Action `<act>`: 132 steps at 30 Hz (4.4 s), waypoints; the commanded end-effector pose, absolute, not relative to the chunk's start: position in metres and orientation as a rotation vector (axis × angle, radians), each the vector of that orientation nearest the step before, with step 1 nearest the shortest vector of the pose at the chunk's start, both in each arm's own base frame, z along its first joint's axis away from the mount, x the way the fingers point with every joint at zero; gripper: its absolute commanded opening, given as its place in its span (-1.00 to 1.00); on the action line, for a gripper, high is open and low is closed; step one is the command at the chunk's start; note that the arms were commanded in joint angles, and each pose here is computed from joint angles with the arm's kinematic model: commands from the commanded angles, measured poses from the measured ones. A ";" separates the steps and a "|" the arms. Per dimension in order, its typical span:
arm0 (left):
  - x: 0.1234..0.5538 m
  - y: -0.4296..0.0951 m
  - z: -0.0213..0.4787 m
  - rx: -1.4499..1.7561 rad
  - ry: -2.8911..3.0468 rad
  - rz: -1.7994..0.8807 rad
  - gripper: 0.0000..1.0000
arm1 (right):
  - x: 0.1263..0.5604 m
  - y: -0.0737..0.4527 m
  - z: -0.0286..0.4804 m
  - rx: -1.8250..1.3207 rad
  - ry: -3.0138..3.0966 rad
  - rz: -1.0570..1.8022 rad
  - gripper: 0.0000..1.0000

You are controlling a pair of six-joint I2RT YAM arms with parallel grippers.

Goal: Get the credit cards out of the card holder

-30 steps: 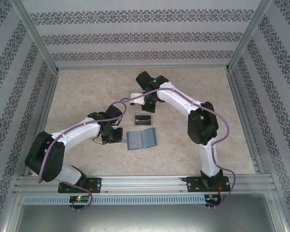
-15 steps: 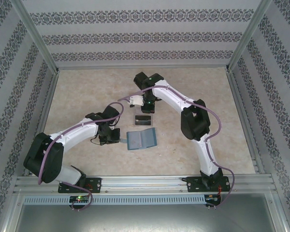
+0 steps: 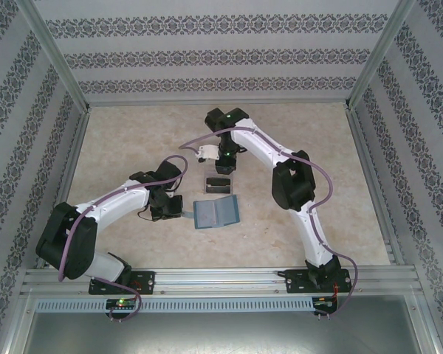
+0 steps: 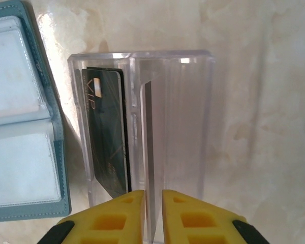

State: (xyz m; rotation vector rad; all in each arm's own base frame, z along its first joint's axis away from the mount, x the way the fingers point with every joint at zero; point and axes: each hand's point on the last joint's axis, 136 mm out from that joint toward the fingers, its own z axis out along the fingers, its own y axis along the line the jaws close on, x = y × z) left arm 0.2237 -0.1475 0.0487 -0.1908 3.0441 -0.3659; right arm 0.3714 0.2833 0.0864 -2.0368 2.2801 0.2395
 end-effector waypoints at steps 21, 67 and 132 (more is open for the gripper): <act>0.219 -0.144 0.055 -0.202 3.057 -0.390 -0.84 | 0.413 0.277 0.106 -1.795 2.244 -0.013 -0.48; 0.240 -0.191 0.039 -0.068 3.057 -0.583 -0.83 | 0.296 0.301 0.134 -0.511 2.686 0.614 -0.56; 0.224 -0.175 0.011 -0.019 3.120 -0.481 -0.85 | 0.231 0.303 0.035 -0.393 2.934 -0.043 0.19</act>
